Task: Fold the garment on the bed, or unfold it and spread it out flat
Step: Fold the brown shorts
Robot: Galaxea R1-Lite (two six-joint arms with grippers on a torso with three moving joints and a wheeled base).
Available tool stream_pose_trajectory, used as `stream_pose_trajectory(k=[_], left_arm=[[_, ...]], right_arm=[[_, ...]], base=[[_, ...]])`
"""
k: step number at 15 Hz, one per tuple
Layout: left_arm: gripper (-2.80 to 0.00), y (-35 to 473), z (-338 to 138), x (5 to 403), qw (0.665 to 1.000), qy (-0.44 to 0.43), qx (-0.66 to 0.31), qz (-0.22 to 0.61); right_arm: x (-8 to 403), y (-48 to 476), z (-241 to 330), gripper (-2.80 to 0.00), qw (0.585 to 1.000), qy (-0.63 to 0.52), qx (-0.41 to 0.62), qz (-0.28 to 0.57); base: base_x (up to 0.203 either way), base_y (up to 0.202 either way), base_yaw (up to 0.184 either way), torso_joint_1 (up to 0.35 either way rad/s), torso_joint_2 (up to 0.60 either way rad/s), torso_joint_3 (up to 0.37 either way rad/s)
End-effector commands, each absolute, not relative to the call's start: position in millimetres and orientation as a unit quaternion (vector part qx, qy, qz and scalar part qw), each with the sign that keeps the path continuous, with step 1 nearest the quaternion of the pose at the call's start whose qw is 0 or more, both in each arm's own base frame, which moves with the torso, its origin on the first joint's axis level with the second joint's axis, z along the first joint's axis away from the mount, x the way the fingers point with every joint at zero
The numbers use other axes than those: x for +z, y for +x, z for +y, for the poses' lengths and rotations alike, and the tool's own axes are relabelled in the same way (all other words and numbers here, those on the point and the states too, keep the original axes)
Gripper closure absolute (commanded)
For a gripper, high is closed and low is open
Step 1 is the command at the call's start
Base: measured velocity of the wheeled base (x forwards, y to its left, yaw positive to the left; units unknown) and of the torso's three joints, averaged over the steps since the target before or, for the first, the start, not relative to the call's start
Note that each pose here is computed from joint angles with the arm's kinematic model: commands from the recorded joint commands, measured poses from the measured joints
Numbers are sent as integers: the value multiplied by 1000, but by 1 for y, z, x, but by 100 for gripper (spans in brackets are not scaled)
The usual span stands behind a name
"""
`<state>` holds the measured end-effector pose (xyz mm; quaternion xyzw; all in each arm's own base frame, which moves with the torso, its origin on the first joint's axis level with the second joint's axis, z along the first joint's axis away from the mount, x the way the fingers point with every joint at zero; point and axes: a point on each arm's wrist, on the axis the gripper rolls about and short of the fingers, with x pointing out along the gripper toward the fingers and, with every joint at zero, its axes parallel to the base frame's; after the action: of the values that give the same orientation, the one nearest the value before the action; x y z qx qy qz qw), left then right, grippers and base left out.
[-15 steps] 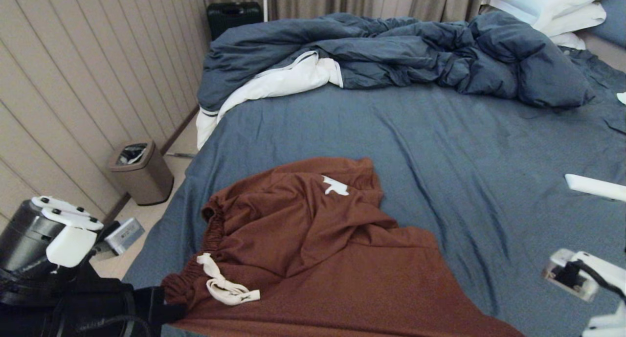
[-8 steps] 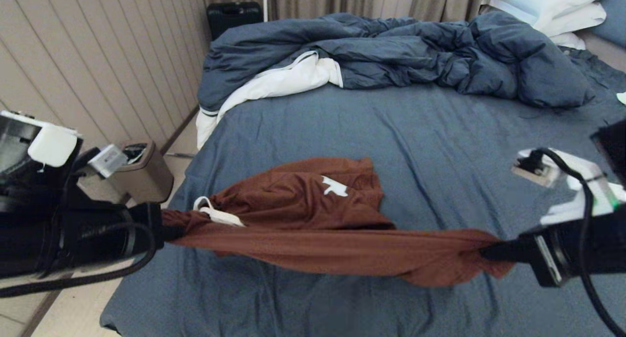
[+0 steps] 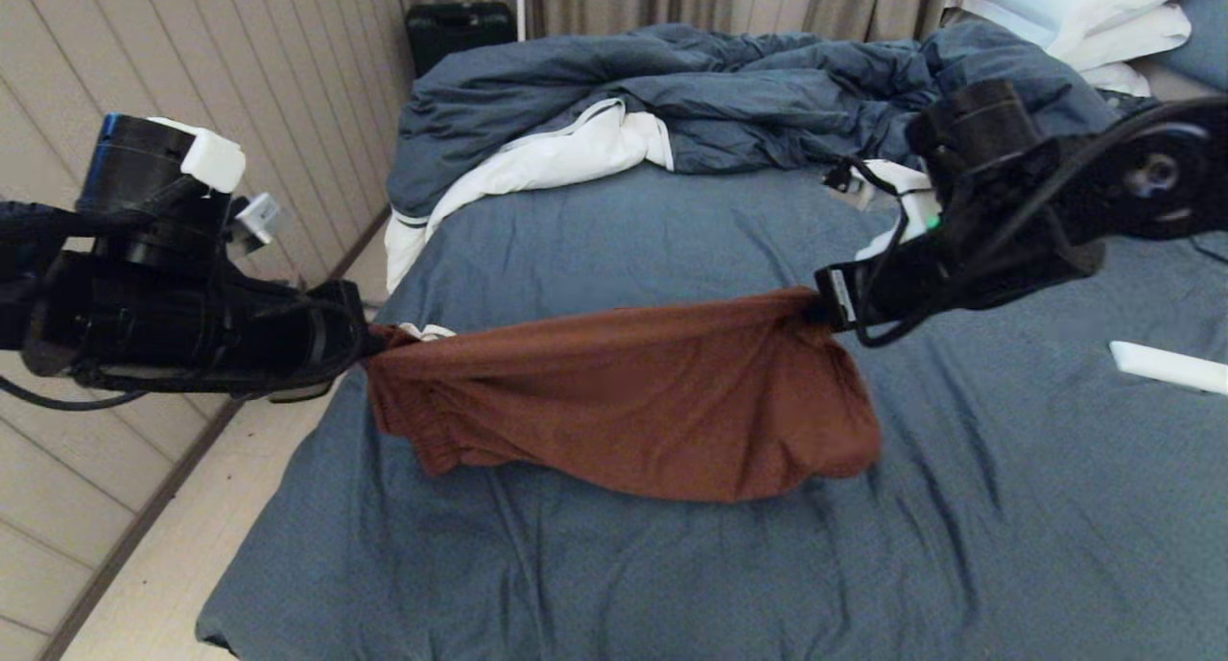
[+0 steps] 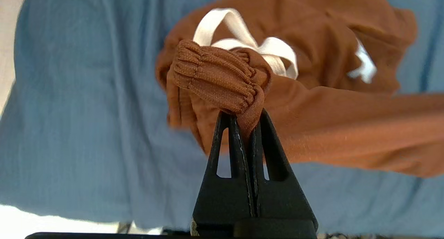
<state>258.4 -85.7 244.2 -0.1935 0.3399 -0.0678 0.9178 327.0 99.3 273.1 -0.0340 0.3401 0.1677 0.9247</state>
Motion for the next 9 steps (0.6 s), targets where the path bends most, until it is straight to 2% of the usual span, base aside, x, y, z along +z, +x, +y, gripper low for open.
stream_pose_trajectory(k=[1, 4, 8, 9], left_arm=[[0, 286, -89, 227, 910, -188, -56, 364], [0, 308, -93, 213, 906, -181, -51, 380], [0, 319, -96, 214, 910, -179, -56, 371], [-280, 318, -96, 215, 911, -179, -56, 368]], right_arm=[[235, 386, 119, 0, 915, -39, 166, 365], [205, 414, 132, 0, 909, -52, 168, 377], [194, 423, 131, 0, 910, -52, 165, 377], [195, 424, 131, 0, 912, -48, 164, 372]], base=[[0, 0, 0, 0, 0, 0], [0, 0, 0, 0, 0, 0], [0, 0, 0, 0, 0, 0], [0, 0, 0, 0, 0, 0]])
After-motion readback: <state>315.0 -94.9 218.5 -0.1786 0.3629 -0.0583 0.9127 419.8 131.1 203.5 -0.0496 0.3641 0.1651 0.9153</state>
